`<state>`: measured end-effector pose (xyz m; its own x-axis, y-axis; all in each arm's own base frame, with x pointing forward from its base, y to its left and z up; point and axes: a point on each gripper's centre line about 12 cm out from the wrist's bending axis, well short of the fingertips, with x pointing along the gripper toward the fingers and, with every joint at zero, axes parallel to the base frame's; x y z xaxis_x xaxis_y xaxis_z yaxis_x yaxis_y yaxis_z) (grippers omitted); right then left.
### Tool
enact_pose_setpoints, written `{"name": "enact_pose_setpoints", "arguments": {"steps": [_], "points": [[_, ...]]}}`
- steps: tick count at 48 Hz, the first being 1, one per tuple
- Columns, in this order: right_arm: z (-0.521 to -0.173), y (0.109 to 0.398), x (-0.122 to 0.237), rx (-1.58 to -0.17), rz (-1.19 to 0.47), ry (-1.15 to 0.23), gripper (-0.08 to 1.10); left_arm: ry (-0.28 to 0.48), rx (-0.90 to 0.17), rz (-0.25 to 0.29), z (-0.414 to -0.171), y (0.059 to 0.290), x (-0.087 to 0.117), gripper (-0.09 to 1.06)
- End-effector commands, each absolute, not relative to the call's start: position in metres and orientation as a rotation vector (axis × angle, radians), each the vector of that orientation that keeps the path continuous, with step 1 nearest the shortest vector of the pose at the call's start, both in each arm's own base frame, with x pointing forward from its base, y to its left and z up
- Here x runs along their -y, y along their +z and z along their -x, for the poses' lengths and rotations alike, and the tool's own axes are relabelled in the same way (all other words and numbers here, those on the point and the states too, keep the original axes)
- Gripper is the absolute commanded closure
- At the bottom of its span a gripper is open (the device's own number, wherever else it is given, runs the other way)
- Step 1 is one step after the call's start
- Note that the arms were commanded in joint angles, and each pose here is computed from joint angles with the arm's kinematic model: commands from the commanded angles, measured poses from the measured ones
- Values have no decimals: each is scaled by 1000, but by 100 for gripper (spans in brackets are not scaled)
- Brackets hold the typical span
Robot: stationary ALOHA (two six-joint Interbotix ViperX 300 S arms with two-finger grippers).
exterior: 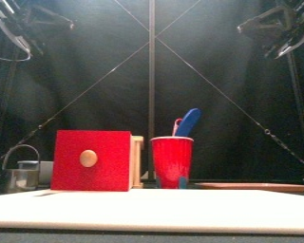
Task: Place sushi on board then cut the sushi with the knife then place the pieces on the plate
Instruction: Place the sushi on the board
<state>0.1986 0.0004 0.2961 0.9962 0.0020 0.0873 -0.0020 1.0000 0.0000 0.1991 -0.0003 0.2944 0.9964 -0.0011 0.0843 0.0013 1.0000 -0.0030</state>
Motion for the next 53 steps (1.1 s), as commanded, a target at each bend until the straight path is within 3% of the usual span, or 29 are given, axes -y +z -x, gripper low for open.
{"name": "enact_pose_setpoints", "arguments": {"steps": [1, 5, 11, 20, 30, 38, 42, 53], "points": [[-210, 310, 2, 103, -15, -10, 93, 19, 97, 23, -202, 297, -4, 89], [-224, 317, 3, 88, -12, -13, 93, 27, 111, 42, -202, 298, -5, 88], [-272, 321, 8, 10, -34, -33, 93, 41, 110, 56, -203, 294, -7, 88], [-352, 307, 14, -252, -129, -59, 87, 66, 99, 40, -203, 292, -12, 88], [-424, 292, 16, -431, -143, -57, 62, 60, 61, -7, -202, 281, -12, 88], [-470, 268, 20, -513, -145, -58, 19, 54, 38, -47, -200, 276, -12, 77], [-483, 260, 22, -543, -128, -59, 6, 57, 34, -48, -201, 276, -12, 69], [-502, 243, 32, -626, 11, -62, 5, 57, 29, -48, -200, 274, -12, 67]]}}
